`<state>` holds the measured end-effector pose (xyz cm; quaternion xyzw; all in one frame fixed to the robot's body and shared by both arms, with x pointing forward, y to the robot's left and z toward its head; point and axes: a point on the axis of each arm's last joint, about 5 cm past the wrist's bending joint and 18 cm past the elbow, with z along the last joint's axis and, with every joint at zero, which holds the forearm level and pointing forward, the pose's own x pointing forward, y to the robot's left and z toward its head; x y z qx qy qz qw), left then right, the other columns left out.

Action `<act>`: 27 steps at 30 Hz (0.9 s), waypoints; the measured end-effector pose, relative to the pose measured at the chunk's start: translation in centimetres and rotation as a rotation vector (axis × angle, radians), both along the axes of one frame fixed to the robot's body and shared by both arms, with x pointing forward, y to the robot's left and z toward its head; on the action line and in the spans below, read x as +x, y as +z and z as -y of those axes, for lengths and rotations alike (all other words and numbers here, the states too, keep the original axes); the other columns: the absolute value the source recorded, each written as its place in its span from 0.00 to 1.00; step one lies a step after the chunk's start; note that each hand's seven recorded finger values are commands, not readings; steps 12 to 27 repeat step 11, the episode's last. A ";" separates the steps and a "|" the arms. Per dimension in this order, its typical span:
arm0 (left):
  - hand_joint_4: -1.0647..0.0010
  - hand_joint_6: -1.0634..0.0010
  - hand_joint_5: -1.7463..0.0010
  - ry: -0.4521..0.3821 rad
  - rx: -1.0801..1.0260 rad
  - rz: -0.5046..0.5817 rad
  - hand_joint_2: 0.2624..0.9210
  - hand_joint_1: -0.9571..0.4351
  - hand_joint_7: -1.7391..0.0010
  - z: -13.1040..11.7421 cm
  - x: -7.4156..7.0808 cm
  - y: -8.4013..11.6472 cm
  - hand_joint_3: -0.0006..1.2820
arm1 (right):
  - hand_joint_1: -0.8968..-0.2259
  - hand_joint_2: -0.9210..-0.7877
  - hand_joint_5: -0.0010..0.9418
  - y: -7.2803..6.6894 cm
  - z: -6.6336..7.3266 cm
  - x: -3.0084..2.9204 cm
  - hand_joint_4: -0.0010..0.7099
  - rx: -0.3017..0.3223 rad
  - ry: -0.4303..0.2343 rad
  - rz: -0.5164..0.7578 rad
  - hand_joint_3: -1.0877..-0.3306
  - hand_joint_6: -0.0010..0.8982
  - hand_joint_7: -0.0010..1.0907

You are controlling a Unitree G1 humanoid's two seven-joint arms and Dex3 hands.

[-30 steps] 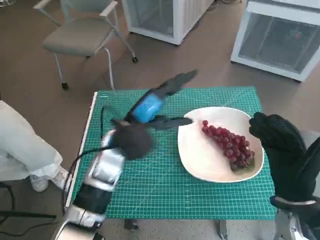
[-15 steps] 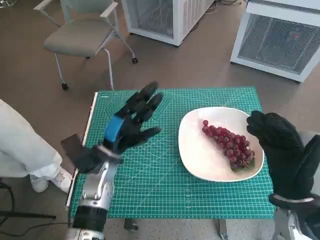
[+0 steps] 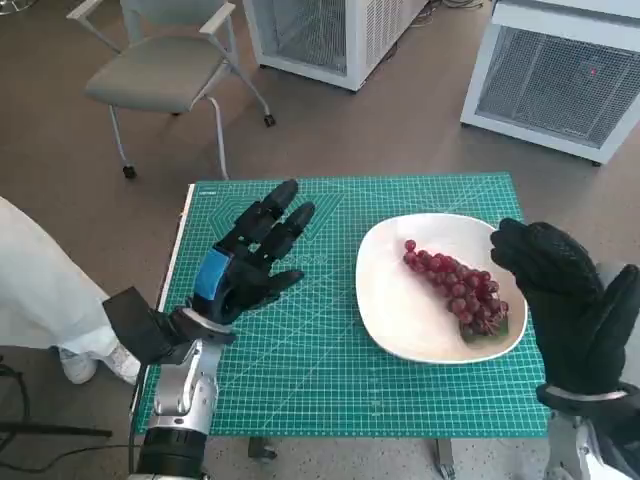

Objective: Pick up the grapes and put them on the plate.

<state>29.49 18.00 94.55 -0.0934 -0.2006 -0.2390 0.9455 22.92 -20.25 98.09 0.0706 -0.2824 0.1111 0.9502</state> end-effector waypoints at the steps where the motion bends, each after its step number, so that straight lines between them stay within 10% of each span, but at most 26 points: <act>1: 0.67 0.62 0.99 0.001 0.001 -0.001 1.00 0.38 0.99 -0.1 0.0 0.0 0.01 | 0.85 0.00 0.90 0.0 0.0 0.00 0.58 -0.001 0.000 0.000 0.61 0.25 0.94; 27: 0.67 0.63 1.00 0.011 0.015 0.011 1.00 0.39 1.00 -0.7 -0.3 0.1 0.01 | 0.85 0.00 0.90 0.1 0.1 0.05 0.59 -0.009 0.001 0.000 0.61 0.25 0.93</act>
